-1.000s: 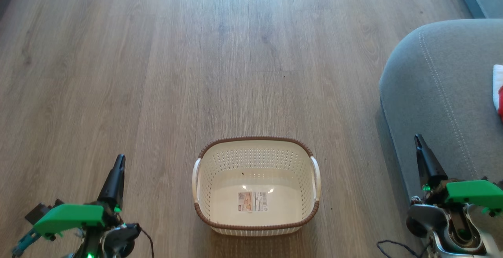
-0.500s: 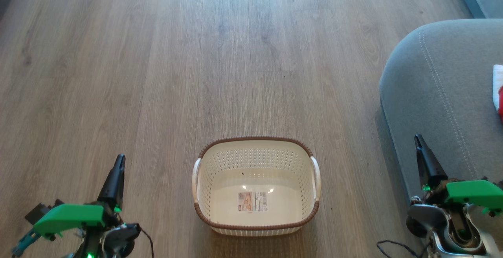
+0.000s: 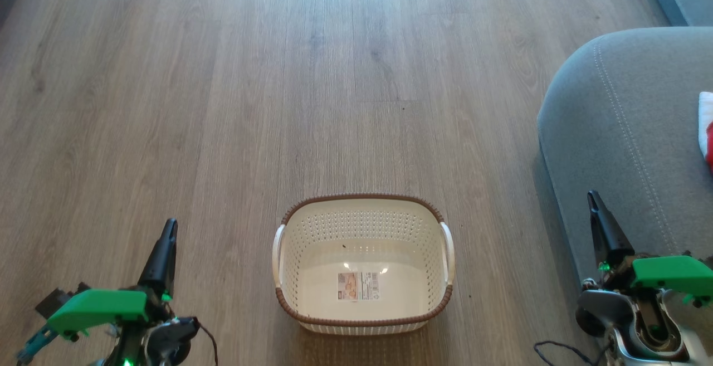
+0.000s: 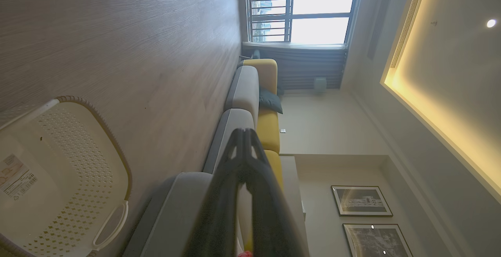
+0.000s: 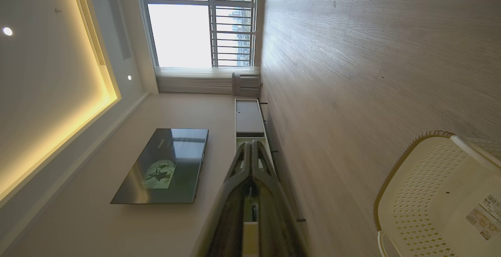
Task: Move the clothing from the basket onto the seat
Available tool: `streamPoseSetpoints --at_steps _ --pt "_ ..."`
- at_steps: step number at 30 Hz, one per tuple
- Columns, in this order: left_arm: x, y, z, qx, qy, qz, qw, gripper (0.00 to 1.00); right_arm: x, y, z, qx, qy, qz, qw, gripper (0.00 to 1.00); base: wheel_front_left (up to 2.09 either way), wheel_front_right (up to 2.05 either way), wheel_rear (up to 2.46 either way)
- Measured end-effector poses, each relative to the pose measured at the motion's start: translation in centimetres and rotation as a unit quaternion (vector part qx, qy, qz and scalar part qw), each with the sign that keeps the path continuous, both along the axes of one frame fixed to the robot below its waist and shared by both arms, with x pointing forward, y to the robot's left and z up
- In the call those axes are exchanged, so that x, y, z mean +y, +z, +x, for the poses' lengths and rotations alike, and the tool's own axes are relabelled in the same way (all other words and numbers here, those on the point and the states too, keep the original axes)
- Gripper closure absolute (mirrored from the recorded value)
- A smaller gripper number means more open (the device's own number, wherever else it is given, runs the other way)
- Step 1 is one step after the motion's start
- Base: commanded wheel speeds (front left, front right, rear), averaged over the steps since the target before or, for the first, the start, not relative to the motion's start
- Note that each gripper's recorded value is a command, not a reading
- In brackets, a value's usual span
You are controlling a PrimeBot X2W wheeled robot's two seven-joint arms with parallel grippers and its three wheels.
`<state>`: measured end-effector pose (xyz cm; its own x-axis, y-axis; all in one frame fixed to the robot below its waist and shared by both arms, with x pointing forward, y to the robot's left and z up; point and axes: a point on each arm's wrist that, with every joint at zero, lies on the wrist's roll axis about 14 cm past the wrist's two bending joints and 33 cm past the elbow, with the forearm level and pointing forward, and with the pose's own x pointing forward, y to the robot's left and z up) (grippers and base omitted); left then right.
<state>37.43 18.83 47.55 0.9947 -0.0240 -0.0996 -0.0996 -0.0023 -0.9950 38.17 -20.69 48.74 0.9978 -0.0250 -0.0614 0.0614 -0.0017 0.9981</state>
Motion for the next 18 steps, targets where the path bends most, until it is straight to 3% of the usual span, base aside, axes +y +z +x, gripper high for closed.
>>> streamPoseSetpoints --at_steps 18 --pt "0.01 0.00 0.00 0.000 0.000 0.000 1.000 1.00 0.01 0.00 0.00 0.000 0.000 0.000 1.000 1.00 0.00 0.00 0.00"
